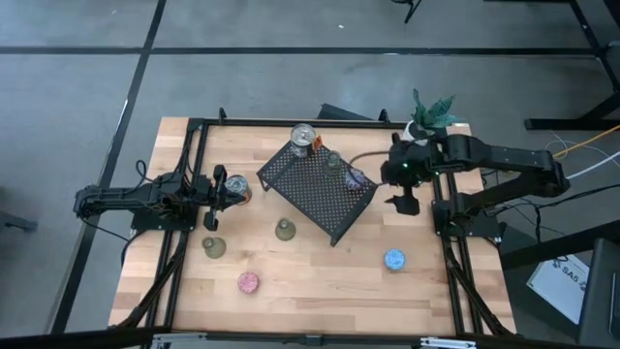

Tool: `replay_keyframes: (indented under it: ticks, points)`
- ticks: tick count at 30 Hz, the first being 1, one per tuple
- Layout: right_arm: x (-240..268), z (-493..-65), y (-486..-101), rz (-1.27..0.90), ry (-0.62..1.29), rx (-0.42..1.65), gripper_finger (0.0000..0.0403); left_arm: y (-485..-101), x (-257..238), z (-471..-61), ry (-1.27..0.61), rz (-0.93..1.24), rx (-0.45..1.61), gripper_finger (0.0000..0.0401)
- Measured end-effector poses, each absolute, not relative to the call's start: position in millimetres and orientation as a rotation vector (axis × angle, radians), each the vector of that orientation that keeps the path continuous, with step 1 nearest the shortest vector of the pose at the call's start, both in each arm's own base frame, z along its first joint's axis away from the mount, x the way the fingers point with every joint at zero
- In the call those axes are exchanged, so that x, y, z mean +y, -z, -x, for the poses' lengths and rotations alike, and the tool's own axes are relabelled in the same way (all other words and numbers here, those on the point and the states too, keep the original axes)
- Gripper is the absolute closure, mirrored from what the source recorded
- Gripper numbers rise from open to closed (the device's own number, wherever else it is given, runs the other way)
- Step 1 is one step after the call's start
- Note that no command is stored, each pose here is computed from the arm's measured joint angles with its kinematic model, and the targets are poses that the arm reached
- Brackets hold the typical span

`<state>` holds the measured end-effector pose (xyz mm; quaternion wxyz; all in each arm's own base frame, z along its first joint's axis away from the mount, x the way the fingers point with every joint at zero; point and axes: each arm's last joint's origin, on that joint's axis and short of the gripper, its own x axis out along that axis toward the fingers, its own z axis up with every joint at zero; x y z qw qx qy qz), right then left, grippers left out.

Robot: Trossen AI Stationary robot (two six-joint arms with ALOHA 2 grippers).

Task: Pick & Place candle stick holders
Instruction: Put the blue scented candle on the shelf

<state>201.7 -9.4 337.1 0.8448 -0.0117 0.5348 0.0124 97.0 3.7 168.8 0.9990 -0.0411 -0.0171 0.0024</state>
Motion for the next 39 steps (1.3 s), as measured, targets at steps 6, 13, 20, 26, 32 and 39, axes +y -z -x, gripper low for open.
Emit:
replay_keyframes:
  ticks: [6,13,20,26,32,39]
  points:
    - [4.1,-185.8,-327.2,0.063,-0.087,1.136,0.0031,-168.8,3.7,-97.0,-0.005,0.082,-0.034,0.04]
    - [18.4,-178.2,-317.0,0.11,-0.159,1.158,0.0031,-168.9,3.7,-97.0,-0.005,0.082,-0.034,0.04]
    - [32.2,-179.6,-308.0,0.139,-0.215,1.168,0.0031,-168.8,3.7,-97.0,-0.005,0.082,-0.034,0.04]
    - [43.7,-183.2,-288.2,0.068,-0.185,1.248,0.0031,-168.8,3.7,-97.0,-0.005,0.082,-0.034,0.04]
    - [56.0,-186.1,-276.4,0.031,-0.181,1.257,0.0031,-168.8,3.7,-97.0,-0.005,0.082,-0.034,0.04]
    - [69.4,-186.3,-271.1,0.066,-0.243,1.221,0.0031,-168.7,3.7,-97.0,-0.005,0.082,-0.033,0.04]
